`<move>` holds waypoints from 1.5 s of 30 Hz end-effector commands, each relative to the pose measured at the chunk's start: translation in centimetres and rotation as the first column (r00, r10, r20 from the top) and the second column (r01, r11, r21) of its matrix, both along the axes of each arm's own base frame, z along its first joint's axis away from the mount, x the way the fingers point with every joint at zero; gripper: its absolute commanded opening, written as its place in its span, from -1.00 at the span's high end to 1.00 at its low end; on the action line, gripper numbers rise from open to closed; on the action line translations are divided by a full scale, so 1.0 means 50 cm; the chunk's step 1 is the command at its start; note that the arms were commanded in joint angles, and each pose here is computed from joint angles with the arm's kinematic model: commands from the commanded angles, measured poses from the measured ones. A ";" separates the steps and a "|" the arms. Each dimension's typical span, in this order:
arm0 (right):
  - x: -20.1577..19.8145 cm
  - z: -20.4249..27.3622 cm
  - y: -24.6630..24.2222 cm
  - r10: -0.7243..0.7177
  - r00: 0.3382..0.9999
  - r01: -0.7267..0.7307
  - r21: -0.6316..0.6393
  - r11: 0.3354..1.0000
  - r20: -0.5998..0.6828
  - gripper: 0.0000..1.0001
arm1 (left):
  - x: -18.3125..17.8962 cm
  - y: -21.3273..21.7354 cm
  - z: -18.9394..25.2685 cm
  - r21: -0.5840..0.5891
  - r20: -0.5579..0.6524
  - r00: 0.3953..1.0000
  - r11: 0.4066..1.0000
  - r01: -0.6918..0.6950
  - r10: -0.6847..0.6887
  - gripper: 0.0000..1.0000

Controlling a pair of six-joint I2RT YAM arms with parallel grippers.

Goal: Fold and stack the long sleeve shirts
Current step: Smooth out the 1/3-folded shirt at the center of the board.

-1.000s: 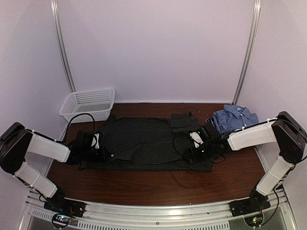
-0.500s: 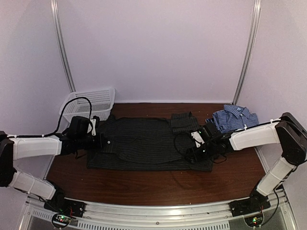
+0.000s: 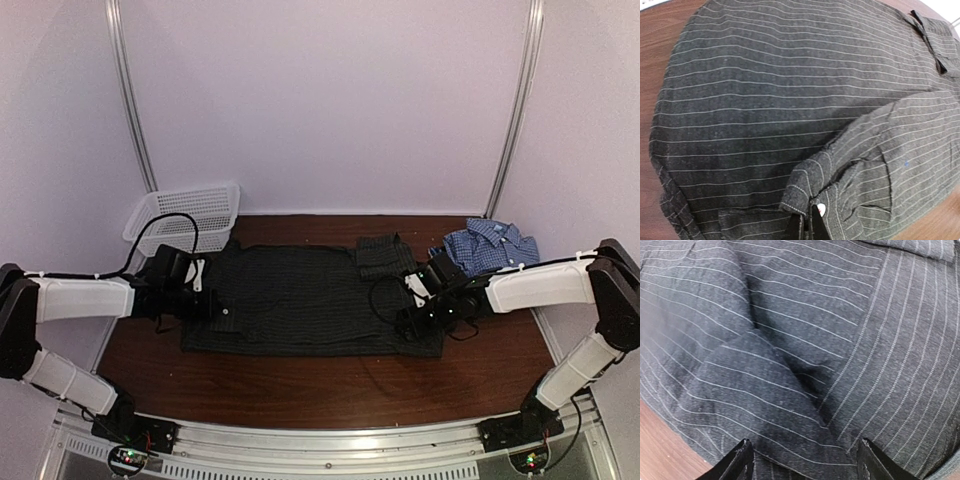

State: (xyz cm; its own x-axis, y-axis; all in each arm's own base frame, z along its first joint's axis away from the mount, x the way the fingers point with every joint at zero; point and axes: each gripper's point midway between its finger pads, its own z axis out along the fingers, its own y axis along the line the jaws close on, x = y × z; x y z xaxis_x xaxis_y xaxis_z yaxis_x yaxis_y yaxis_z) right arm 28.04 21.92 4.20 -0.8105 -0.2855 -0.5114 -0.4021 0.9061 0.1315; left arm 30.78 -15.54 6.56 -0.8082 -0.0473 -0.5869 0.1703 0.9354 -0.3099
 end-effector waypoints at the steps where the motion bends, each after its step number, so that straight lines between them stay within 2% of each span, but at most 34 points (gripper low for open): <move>1: 0.007 -0.004 -0.023 -0.041 0.999 0.042 -0.061 0.997 0.017 -0.43 | 0.015 -0.036 0.066 -0.100 0.046 0.998 0.994 0.053 -0.049 1.00; 8: 0.014 -0.007 -0.038 -0.068 0.997 0.070 -0.105 0.992 0.030 -0.42 | 0.014 -0.046 0.132 -0.138 0.080 0.995 0.988 0.075 -0.065 1.00; 12: 0.015 -0.008 -0.042 -0.069 0.997 0.072 -0.116 0.991 0.031 -0.41 | 0.012 -0.044 0.134 -0.131 0.072 0.995 0.989 0.073 -0.064 1.00; 31: 0.015 -0.015 -0.049 -0.075 0.997 0.079 -0.141 0.987 0.029 -0.42 | 0.016 0.036 0.033 0.036 -0.027 0.998 0.998 -0.052 0.053 1.00; 41: 0.005 -0.002 -0.036 -0.055 0.998 0.057 -0.090 0.994 0.025 -0.43 | 0.030 0.068 -0.046 0.137 -0.068 0.990 0.984 -0.117 0.127 1.00; 43: 0.004 0.002 -0.033 -0.050 0.998 0.052 -0.079 0.996 0.027 -0.43 | 0.031 0.066 -0.060 0.143 -0.080 0.989 0.984 -0.110 0.122 0.95; 45: 0.000 0.009 -0.023 -0.036 0.999 0.037 -0.050 0.998 0.024 -0.44 | 0.034 0.065 -0.069 0.149 -0.084 0.990 0.983 -0.103 0.116 0.79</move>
State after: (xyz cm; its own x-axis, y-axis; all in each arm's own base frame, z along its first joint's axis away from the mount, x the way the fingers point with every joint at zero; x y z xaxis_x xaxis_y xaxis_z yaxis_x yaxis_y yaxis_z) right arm 28.25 19.76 3.25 -0.8249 -0.2910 -0.4846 -0.3477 0.9371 0.0292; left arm 31.32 -12.85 3.59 -0.8726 -0.0555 -0.4853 0.0527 0.9770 -0.2064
